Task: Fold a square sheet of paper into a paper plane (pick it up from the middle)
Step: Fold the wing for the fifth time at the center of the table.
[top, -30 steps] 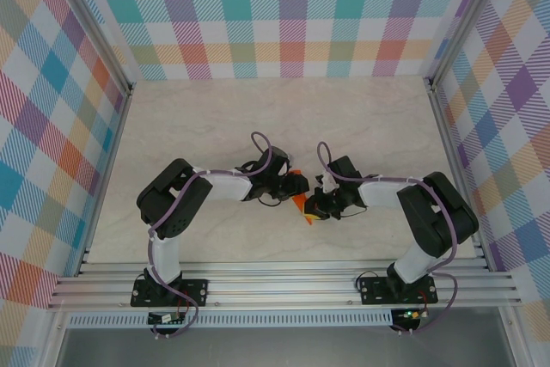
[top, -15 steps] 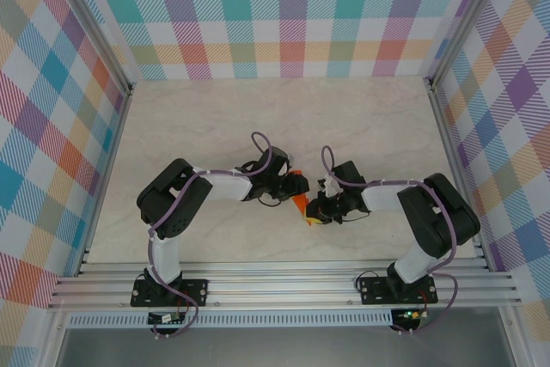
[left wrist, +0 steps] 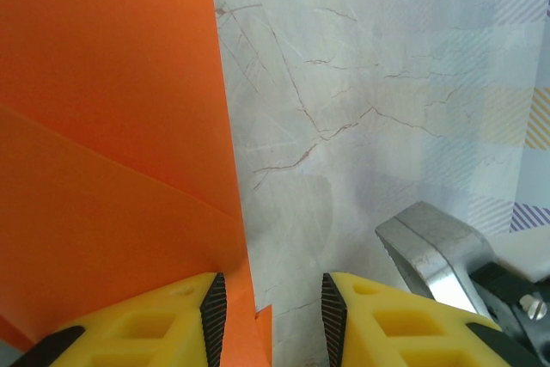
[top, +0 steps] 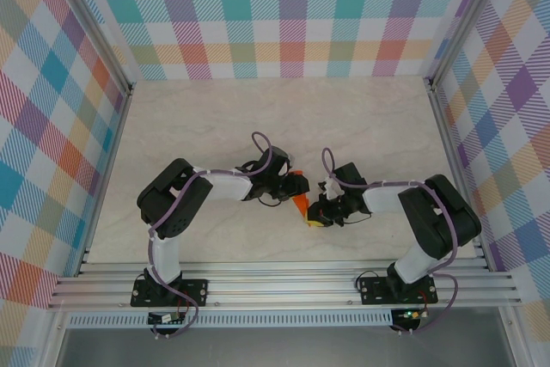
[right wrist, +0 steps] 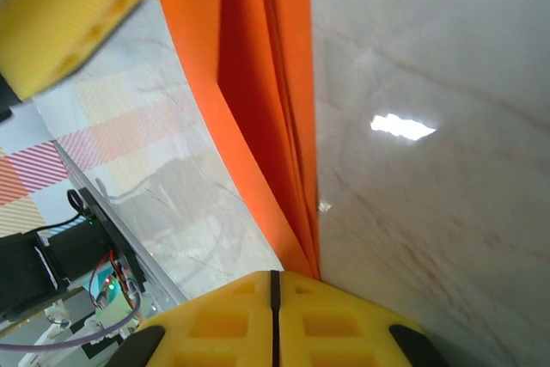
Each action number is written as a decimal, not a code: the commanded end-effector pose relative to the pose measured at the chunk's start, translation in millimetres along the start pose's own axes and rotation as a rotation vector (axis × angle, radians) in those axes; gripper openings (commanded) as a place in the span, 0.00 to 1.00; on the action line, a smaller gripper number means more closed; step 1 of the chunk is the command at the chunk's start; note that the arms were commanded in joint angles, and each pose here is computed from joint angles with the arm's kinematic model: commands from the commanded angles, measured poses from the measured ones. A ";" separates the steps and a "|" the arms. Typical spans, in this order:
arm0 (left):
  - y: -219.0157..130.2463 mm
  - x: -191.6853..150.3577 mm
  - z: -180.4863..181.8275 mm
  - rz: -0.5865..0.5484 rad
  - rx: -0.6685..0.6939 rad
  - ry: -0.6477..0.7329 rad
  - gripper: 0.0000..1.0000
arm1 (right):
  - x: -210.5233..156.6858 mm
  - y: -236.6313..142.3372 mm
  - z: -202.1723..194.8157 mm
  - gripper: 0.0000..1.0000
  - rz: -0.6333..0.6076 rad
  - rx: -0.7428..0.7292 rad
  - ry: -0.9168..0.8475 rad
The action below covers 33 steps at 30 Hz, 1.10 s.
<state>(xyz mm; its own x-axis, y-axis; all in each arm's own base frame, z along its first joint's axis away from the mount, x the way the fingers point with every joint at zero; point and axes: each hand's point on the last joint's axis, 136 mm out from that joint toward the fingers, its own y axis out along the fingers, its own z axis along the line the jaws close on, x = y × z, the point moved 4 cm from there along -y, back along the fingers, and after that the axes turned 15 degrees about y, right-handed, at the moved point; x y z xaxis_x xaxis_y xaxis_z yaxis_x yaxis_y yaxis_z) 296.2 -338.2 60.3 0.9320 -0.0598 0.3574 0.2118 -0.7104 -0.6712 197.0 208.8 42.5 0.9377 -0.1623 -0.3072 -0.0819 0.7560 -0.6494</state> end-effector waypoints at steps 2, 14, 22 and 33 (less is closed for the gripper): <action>6.7 -8.4 17.8 0.041 0.056 -0.026 0.37 | -18.1 0.7 -24.2 0.08 0.043 -0.112 0.050; 5.6 -8.4 17.0 0.041 0.055 -0.024 0.37 | -10.4 11.7 -55.5 0.05 -0.007 -0.274 0.122; 5.1 -9.3 16.4 0.044 0.053 -0.020 0.37 | -13.3 -17.1 -8.1 0.05 -0.095 -0.167 -0.012; 5.3 -7.1 13.6 0.040 0.041 -0.016 0.37 | 8.4 -12.6 33.1 0.07 -0.131 -0.017 -0.022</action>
<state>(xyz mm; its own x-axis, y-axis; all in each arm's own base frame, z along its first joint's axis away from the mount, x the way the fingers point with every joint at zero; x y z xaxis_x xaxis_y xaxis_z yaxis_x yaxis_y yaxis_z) 295.7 -338.4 60.3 0.9327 -0.0618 0.3553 0.2082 -0.7123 -0.6703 208.6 211.4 72.9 0.9524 -0.2390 -0.1894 0.0346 0.7017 -0.7116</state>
